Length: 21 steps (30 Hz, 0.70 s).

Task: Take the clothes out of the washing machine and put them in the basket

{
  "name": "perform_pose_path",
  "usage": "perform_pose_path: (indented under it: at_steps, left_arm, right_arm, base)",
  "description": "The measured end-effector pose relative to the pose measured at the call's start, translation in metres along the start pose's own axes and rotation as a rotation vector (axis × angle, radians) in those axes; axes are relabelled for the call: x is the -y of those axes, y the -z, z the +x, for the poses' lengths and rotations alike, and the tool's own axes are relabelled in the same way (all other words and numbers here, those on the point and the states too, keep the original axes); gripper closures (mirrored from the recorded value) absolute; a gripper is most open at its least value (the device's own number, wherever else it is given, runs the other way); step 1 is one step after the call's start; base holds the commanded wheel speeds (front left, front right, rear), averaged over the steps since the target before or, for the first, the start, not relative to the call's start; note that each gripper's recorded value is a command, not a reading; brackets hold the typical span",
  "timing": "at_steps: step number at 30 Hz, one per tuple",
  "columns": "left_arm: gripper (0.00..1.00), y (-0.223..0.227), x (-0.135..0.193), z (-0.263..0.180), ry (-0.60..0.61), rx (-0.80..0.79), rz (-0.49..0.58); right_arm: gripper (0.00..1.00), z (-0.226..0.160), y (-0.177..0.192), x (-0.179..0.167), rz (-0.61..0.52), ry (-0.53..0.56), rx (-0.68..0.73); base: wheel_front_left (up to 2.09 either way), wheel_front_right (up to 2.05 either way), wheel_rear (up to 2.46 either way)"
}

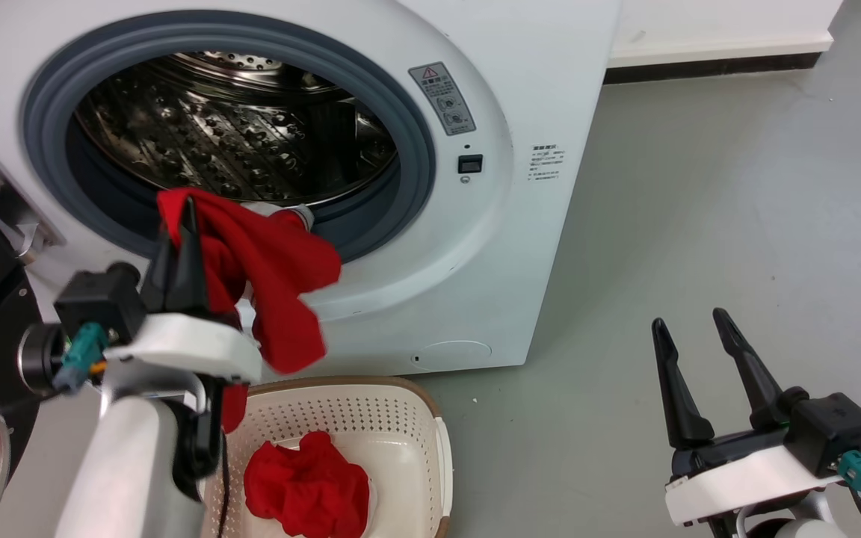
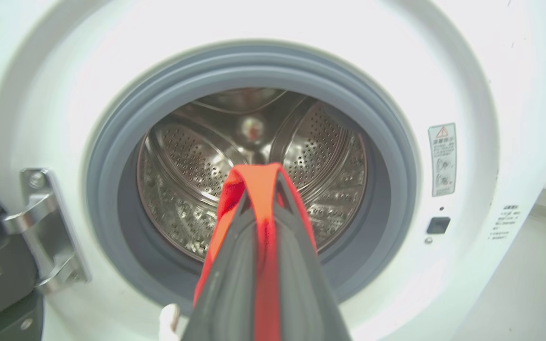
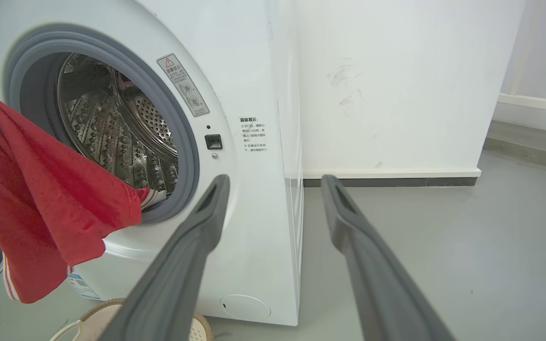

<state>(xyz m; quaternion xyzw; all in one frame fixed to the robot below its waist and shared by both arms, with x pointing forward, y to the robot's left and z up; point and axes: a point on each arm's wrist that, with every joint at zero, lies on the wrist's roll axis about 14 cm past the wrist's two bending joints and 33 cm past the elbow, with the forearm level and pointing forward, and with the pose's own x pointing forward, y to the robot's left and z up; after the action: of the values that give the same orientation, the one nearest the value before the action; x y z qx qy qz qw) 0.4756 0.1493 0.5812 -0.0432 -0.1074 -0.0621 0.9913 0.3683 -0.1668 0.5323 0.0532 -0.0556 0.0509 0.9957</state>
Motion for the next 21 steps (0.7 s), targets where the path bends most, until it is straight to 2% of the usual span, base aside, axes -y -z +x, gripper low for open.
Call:
perform_pose_path:
  at_steps: [8, 21]
  left_arm:
    - [1.0, 0.014, 0.015, -0.044, -0.007, -0.098, -0.051]
    - [1.0, 0.146, 0.037, -0.11, -0.055, -0.512, -0.173]
  right_arm:
    - [0.0, 0.005, 0.002, -0.007, -0.002, -0.025, -0.013]
    - [0.0, 0.026, 0.024, -0.008, -0.001, -0.037, -0.065]
  base:
    - [0.0, 0.0, 0.0]
    - [0.0, 0.0, 0.0]
